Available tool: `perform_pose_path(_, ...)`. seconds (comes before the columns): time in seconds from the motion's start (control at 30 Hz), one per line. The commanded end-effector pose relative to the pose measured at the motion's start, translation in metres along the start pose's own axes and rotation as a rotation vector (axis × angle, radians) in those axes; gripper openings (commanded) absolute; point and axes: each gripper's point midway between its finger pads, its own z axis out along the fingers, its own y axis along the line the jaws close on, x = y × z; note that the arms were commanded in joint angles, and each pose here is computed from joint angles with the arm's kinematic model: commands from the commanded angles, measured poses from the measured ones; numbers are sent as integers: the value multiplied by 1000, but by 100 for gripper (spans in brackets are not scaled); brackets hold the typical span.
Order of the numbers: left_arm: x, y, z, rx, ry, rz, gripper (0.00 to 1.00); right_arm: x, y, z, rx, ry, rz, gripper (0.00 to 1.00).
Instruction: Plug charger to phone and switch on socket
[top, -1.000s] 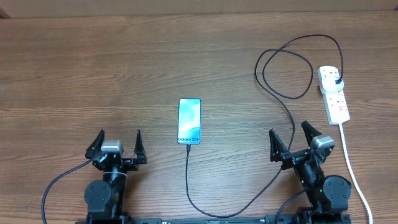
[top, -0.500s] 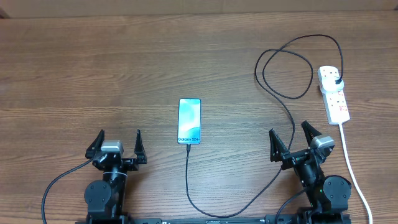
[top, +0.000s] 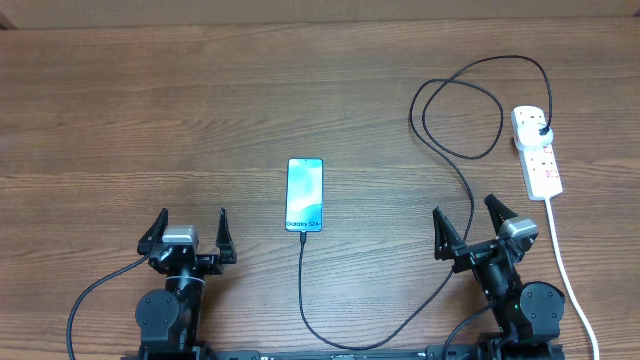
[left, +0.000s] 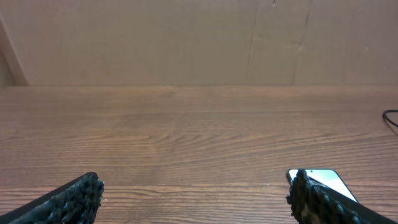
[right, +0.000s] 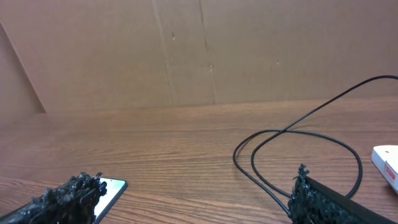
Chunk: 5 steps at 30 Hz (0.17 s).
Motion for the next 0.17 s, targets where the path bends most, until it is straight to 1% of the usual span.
perform_pose_path(0.0, 0, 3, 0, -16, -4, 17, 100, 2, 1, 0, -6, -5, -3, 100)
perform_pose_path(0.13, 0, 3, 0, -16, -4, 17, 100, 2, 1, 0, -6, -5, -3, 100)
